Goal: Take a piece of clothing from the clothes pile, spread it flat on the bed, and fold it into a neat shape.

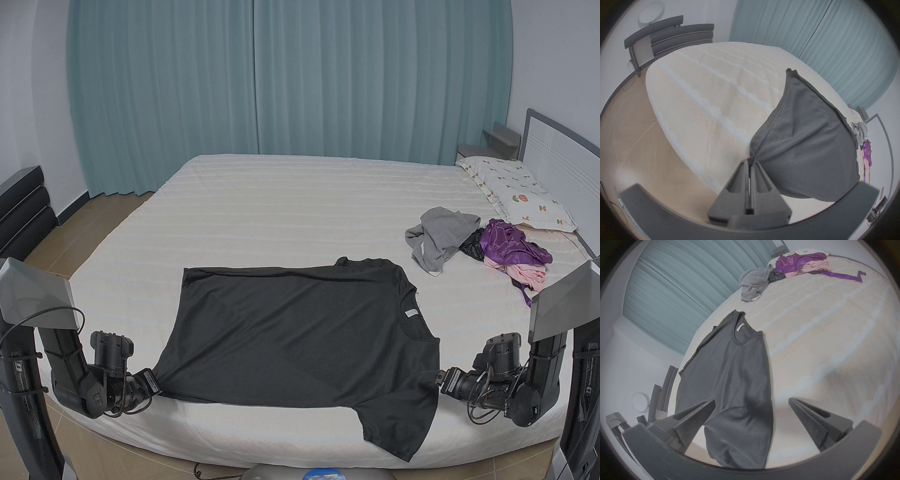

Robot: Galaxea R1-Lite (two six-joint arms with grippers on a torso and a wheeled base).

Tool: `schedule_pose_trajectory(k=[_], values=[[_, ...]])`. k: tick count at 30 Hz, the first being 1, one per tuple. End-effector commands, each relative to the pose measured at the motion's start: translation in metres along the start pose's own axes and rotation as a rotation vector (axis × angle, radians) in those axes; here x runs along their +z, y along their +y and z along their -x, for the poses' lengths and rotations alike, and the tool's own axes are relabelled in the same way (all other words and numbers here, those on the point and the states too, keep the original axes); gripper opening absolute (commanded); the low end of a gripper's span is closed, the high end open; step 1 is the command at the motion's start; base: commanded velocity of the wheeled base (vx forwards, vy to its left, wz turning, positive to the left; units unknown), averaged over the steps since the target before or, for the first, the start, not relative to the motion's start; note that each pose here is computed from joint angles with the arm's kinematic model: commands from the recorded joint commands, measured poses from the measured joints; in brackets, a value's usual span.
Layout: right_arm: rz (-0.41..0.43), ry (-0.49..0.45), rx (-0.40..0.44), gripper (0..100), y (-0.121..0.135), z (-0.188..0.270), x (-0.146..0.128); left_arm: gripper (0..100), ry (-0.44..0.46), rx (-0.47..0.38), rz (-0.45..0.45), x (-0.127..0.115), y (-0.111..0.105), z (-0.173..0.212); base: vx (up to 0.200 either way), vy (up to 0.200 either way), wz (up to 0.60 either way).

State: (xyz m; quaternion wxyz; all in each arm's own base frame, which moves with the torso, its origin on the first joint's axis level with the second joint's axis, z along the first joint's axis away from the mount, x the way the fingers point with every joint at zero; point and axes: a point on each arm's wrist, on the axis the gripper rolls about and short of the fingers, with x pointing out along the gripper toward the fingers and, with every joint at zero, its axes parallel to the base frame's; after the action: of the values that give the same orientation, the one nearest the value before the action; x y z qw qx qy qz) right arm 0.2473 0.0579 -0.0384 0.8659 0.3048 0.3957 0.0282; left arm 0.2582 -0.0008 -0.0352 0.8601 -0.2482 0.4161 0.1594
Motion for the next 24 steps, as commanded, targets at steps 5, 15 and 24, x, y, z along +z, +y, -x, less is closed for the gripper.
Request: schedule_pose_trajectory(k=[5,15,24], values=[[0.022,-0.002,-0.001,100,0.004,-0.02,-0.002,0,0.007,0.0,0.009,-0.001,0.0,-0.002,0.0,0.0,0.0],[0.022,-0.089,-0.006,0,0.009,-0.034,0.013,0,0.02,-0.001,0.016,-0.004,0.0,-0.005,0.0,0.0,0.0],[0.001,-0.146,0.002,0,0.01,-0.042,0.037,0,0.016,-0.006,0.037,-0.003,-0.003,-0.009,0.0,0.0,0.0]])
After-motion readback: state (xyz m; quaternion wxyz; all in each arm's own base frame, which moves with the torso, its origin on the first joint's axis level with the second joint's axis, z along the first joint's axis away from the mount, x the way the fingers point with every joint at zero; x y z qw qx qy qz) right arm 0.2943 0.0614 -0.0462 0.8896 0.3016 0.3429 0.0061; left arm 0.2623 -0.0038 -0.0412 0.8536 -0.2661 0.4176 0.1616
